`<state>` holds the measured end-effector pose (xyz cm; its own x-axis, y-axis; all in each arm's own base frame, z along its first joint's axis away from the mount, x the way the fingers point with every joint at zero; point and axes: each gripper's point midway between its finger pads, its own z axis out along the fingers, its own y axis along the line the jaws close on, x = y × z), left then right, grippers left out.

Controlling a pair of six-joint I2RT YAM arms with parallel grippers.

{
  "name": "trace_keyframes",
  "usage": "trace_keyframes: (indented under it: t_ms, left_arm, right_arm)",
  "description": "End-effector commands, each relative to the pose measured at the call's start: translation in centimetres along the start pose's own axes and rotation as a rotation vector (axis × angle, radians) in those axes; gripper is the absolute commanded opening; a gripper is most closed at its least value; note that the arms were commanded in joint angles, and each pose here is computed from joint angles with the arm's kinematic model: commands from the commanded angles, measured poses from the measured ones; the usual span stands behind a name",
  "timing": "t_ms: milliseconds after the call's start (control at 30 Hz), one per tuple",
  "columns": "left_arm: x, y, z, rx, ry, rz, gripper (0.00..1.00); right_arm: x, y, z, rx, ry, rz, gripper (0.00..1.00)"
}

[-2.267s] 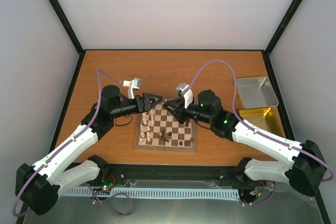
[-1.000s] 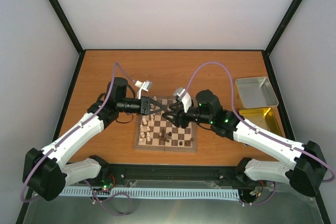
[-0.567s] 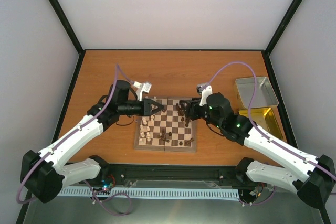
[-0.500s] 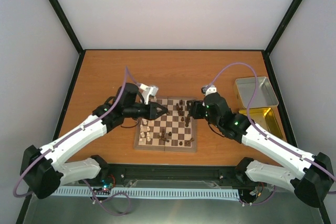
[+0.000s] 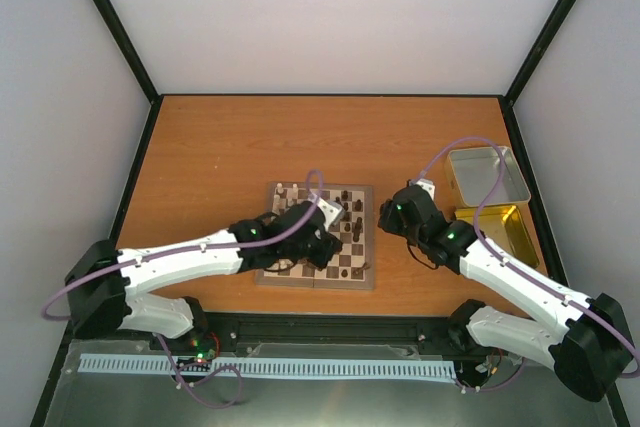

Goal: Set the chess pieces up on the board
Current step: Place the chess piece on the chessboard.

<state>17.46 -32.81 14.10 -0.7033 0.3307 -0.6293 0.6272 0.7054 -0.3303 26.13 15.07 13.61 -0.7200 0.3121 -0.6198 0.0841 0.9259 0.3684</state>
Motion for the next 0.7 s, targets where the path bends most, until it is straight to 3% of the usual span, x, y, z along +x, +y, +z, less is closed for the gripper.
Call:
trace_keyframes:
  t_ms: [0,133,433,667]
  left_arm:
    - [0.7,-1.3,1.0,-0.099,-0.029,0.104,0.02]
    - [2.5,-1.2,2.5,-0.143,0.025,0.105,0.01]
    - [0.7,-2.4,3.3,-0.128,-0.006,0.144,0.01]
    - [-0.1,-2.2,3.2,-0.156,-0.03,0.135,0.01]
  right_arm:
    - [0.6,-0.8,0.2,0.017,0.013,0.046,0.65]
    - [0.9,-1.1,0.5,0.018,0.017,0.052,0.65]
    - [2.0,-1.0,1.2,0.01,0.066,0.006,0.64]
    - [8.5,0.7,0.0,-0.133,0.432,-0.103,0.55]
